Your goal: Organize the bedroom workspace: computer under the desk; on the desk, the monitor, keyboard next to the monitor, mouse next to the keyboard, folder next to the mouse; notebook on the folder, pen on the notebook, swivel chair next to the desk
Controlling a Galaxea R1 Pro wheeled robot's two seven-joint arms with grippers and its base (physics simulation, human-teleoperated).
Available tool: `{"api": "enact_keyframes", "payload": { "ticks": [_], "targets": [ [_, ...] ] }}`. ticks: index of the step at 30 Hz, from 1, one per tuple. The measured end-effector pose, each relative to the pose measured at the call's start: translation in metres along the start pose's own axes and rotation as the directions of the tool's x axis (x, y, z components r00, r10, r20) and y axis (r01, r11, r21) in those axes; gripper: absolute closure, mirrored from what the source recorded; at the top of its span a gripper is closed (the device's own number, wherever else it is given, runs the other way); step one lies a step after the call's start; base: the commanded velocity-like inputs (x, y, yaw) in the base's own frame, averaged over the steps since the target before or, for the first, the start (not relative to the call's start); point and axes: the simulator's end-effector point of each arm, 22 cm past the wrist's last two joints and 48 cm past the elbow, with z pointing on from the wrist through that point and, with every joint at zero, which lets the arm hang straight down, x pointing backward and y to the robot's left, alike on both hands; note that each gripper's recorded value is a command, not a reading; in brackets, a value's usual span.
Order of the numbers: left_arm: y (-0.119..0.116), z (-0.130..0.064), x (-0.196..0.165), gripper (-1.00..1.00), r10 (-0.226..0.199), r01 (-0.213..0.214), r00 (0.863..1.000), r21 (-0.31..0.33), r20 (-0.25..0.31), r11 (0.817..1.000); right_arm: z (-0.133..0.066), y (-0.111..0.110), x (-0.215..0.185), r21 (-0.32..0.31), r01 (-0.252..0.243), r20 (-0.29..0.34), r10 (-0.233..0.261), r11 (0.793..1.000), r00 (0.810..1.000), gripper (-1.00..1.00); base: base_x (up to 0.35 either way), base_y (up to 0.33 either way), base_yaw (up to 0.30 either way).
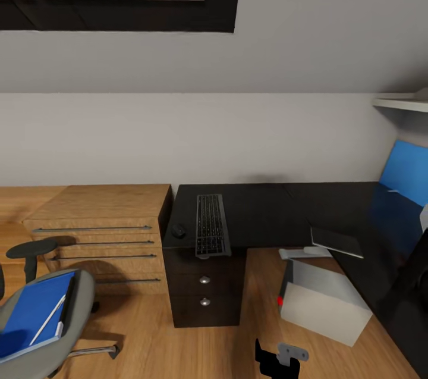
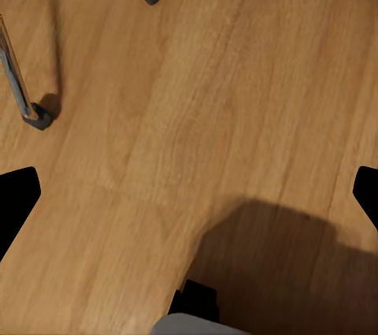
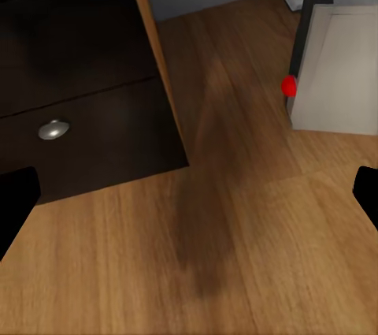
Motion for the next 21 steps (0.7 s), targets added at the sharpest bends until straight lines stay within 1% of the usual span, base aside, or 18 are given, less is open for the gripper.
{"api": "enact_keyframes", "payload": {
  "ticks": [4, 12, 21],
  "targets": [
    [0.0, -0.005, -0.002, -1.0, 0.001, -0.001, 1.0, 0.0, -0.002, 1.0, -0.004, 0.002, -0.005, -0.002, 0.0, 0.0, 0.0, 1.0, 1.0, -1.0, 0.0, 0.0, 0.123],
    [-0.001, -0.016, -0.005, -1.0, 0.002, -0.002, 1.0, 0.002, -0.007, 1.0, -0.011, 0.005, -0.016, -0.003, 0.001, 0.004, -0.001, 1.0, 1.0, -1.0, 0.0, 0.0, 0.223],
    [-0.004, -0.017, -0.008, -1.0, -0.001, 0.001, 1.0, 0.007, 0.004, 1.0, -0.012, 0.007, -0.021, -0.008, 0.002, 0.018, -0.002, 1.0, 1.0, -1.0, 0.0, 0.0, 0.215]
  ]
}}
